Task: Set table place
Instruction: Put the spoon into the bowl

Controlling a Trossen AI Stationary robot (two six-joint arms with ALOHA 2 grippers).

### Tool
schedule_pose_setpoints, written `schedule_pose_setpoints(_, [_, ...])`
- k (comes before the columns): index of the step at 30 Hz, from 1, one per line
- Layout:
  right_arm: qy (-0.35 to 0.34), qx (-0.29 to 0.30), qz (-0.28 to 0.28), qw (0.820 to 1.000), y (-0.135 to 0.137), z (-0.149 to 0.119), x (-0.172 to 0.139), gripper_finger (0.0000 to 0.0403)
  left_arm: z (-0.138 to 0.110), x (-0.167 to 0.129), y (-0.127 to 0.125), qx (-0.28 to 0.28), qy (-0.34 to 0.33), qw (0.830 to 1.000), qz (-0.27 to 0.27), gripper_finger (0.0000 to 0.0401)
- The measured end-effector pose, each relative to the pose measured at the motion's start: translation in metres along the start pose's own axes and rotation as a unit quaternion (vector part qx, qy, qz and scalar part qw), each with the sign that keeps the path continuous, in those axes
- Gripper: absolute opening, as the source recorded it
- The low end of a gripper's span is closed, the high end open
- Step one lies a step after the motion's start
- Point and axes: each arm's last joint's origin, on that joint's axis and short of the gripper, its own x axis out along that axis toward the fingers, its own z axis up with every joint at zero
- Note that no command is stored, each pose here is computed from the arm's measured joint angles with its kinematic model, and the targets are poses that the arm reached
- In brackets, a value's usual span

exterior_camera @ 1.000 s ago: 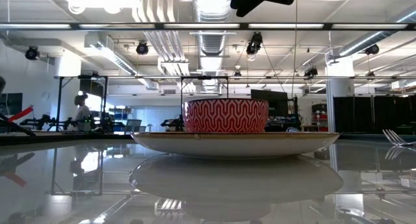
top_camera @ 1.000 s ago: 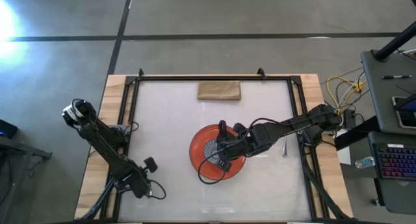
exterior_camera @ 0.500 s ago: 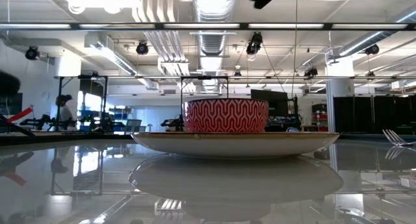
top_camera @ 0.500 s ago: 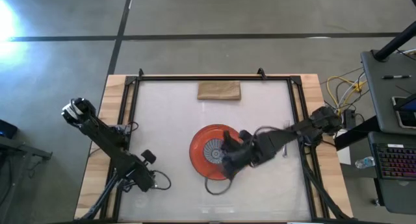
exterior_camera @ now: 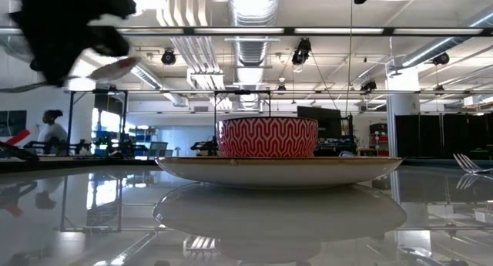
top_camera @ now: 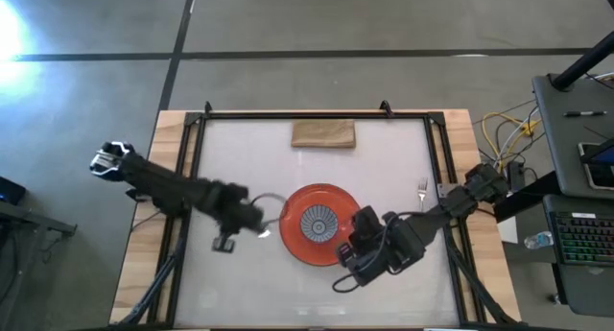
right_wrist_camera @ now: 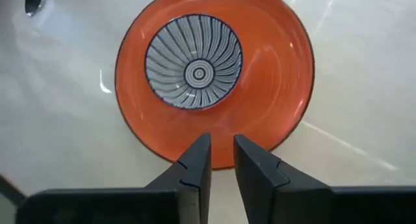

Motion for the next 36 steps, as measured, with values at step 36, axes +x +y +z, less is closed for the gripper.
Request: schedule_pose_setpoints(36, [-0.061, 0.201, 0.398, 0.893, -0.037, 0.000, 0.026, 0.0008, 0.104, -0.032, 0.027, 0.092, -0.136, 0.985, 0.048, 0.0000])
